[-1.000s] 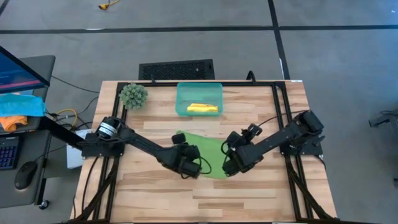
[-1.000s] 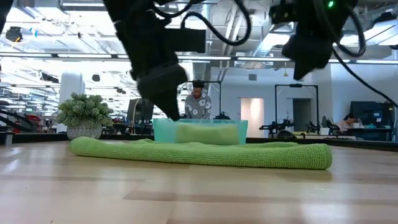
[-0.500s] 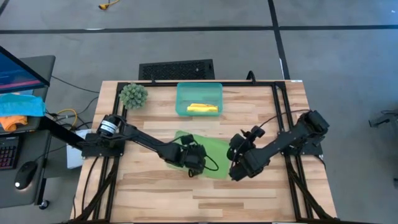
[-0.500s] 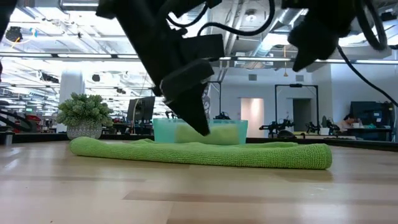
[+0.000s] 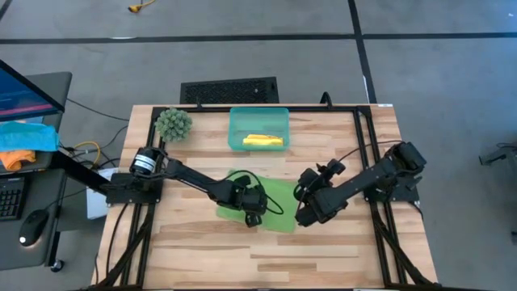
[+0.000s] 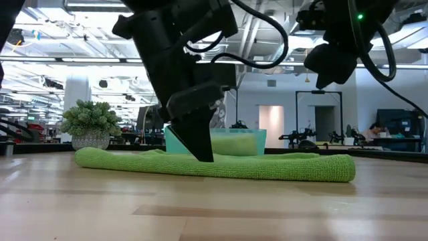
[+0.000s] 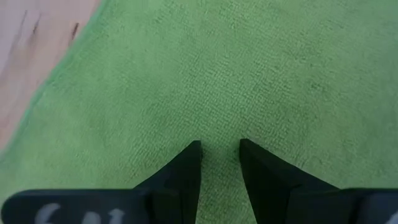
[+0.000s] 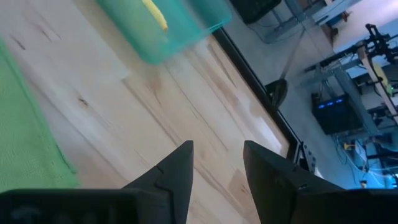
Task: Roll microfiber towels into tight, uniform cylinder then place into a basket
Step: Fold the green microfiber cloth
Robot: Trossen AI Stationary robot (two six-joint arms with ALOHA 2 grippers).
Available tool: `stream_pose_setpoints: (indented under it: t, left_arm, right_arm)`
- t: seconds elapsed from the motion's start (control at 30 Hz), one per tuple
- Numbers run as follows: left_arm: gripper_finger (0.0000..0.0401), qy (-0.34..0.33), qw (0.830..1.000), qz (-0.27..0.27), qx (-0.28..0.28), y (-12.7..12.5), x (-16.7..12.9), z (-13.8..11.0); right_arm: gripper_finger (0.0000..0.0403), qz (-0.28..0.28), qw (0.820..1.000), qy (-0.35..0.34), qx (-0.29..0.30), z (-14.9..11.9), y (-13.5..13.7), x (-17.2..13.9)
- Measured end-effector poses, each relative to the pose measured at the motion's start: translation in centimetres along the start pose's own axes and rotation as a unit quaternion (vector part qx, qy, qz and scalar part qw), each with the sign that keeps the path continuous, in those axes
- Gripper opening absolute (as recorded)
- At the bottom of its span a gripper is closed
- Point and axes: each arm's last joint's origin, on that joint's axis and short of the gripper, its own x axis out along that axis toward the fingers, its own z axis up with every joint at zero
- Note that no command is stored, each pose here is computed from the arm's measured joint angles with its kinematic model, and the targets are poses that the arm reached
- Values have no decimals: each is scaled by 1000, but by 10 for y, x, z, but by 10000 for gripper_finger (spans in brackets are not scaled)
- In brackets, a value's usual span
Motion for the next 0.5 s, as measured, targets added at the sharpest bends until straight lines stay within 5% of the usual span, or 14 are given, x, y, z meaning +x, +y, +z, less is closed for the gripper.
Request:
stream_pose_setpoints:
  t: [0.3, 0.5]
  left_arm:
    - [105, 13, 1000, 4, -7, 7, 9, 1]
    - [105, 56, 993, 70, 76, 15, 5, -5]
  right_arm:
    - [163, 4, 1000, 0, 4, 1, 1, 1]
    - [163, 4, 1000, 0, 4, 1, 1, 1]
